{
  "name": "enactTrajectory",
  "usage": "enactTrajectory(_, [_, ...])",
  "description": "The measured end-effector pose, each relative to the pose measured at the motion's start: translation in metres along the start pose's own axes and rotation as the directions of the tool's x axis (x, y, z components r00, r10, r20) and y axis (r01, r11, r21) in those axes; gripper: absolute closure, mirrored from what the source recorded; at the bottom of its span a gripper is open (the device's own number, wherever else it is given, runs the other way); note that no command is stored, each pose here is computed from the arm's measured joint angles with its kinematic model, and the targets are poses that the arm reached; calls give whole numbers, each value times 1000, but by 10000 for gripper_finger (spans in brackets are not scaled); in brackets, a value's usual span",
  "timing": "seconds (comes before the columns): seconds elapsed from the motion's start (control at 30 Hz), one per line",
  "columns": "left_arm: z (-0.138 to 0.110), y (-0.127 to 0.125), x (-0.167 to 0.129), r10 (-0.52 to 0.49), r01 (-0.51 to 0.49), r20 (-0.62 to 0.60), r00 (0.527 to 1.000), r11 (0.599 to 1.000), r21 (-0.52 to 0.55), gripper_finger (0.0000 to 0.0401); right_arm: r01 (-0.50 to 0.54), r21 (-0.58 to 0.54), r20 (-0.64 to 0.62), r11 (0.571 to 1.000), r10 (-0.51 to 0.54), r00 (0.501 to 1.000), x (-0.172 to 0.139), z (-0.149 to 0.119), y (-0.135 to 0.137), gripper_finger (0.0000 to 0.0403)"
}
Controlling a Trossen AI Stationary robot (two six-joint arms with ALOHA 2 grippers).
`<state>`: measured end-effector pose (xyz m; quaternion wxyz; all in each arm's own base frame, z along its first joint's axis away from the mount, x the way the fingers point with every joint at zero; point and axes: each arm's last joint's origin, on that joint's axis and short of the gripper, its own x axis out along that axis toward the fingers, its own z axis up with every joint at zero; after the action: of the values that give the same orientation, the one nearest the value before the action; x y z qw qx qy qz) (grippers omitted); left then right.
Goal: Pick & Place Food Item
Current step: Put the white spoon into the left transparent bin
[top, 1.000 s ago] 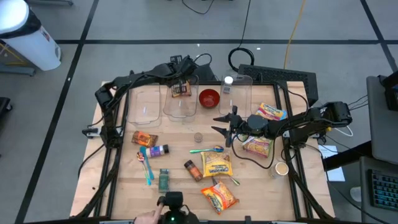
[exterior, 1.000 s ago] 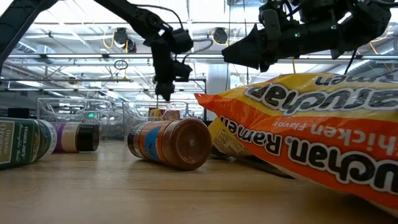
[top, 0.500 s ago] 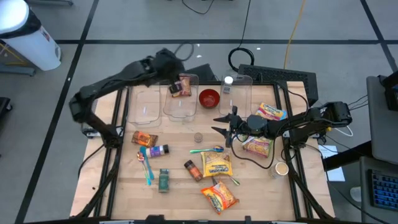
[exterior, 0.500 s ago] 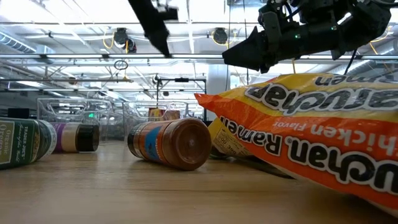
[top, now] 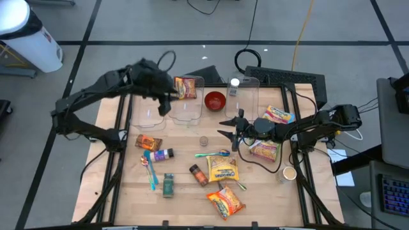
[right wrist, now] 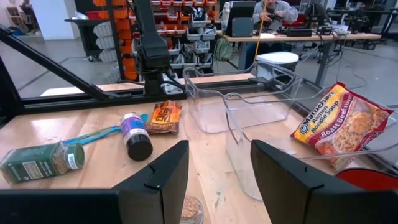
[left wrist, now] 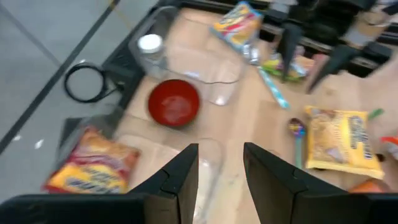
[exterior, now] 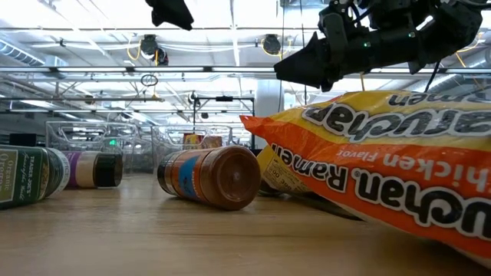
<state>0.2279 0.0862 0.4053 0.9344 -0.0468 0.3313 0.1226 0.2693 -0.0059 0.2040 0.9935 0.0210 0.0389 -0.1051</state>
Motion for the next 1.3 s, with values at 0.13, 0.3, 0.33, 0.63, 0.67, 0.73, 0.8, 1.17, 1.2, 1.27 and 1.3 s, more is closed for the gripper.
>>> enactTrajectory(0.13, [-22,-19,22,-51,51,54,997,999,-2,265,0,20,0,1000,0,1000,0,0,0,238])
enactTrajectory(0.3, [-53,-43,55,-137,143,224,965,990,-14,265,0,20,0,1000,0,1000,0,0,0,238])
enactTrajectory(0.33, [-62,-48,64,-155,163,247,956,987,-10,265,0,20,0,1000,0,1000,0,0,0,238])
enactTrajectory(0.63, [-114,-77,98,-148,178,521,841,984,-8,265,-1,20,0,1000,1,1000,0,0,0,238])
enactTrajectory(0.67, [-117,-79,98,-132,166,539,832,986,-15,265,-1,20,0,1000,1,1000,0,0,0,238])
enactTrajectory(0.73, [-122,-80,99,-96,141,565,819,989,-36,265,-1,20,0,1000,1,1000,0,0,0,238])
enactTrajectory(0.8, [-127,-81,100,-82,129,567,820,991,-43,265,-1,20,0,1000,1,1000,0,0,0,238])
enactTrajectory(1.17, [-128,-81,101,-73,92,566,821,996,-5,265,3,-19,-8,1000,-3,1000,0,-1,0,238])
enactTrajectory(1.2, [-128,-81,101,-73,76,566,821,997,17,265,3,-20,-9,1000,-3,1000,0,-1,0,238])
enactTrajectory(1.27, [-128,-81,101,-72,42,566,821,997,67,265,3,-20,-9,1000,-3,1000,0,-1,0,238])
enactTrajectory(1.3, [-128,-81,101,-72,24,566,821,995,92,265,3,-28,-8,1000,-3,1000,0,-1,0,238])
